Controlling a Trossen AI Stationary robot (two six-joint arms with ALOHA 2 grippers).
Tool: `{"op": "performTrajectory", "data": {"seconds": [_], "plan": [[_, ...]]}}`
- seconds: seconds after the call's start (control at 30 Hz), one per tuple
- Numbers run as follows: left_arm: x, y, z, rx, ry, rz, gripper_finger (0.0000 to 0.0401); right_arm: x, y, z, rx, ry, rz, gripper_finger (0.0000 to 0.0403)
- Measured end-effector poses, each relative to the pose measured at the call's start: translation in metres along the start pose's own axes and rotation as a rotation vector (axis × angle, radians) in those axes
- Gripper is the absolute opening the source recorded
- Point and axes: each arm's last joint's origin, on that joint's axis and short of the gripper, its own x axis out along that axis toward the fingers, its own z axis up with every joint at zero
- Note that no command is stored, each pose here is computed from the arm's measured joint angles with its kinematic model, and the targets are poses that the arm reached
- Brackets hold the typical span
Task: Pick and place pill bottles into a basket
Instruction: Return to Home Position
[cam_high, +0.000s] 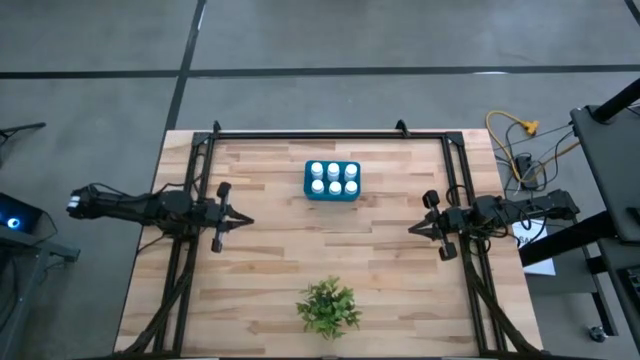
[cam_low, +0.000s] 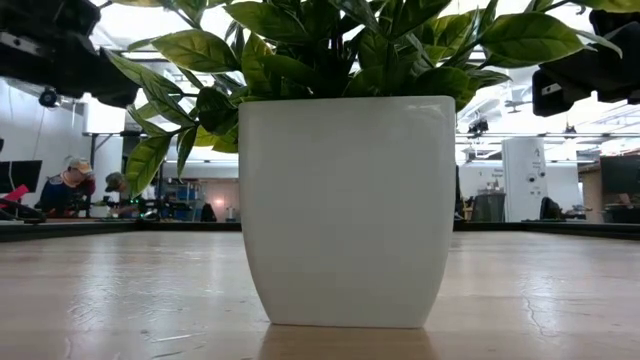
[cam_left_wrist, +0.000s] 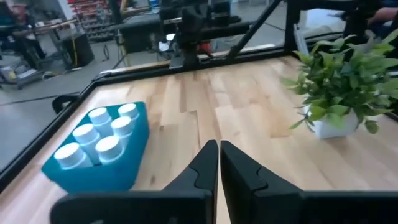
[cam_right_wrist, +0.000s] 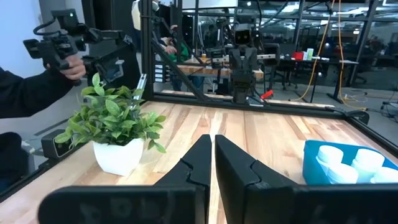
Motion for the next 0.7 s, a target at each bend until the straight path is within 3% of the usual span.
{"op": "performTrajectory", "data": {"seconds": [0.7], "plan": [[0.001,-0.010,-0.021,0.048,-0.159,-0.242,0.0000,0.000,0.000,0.000,-0.001,0.000,0.000,0.0012]]}}
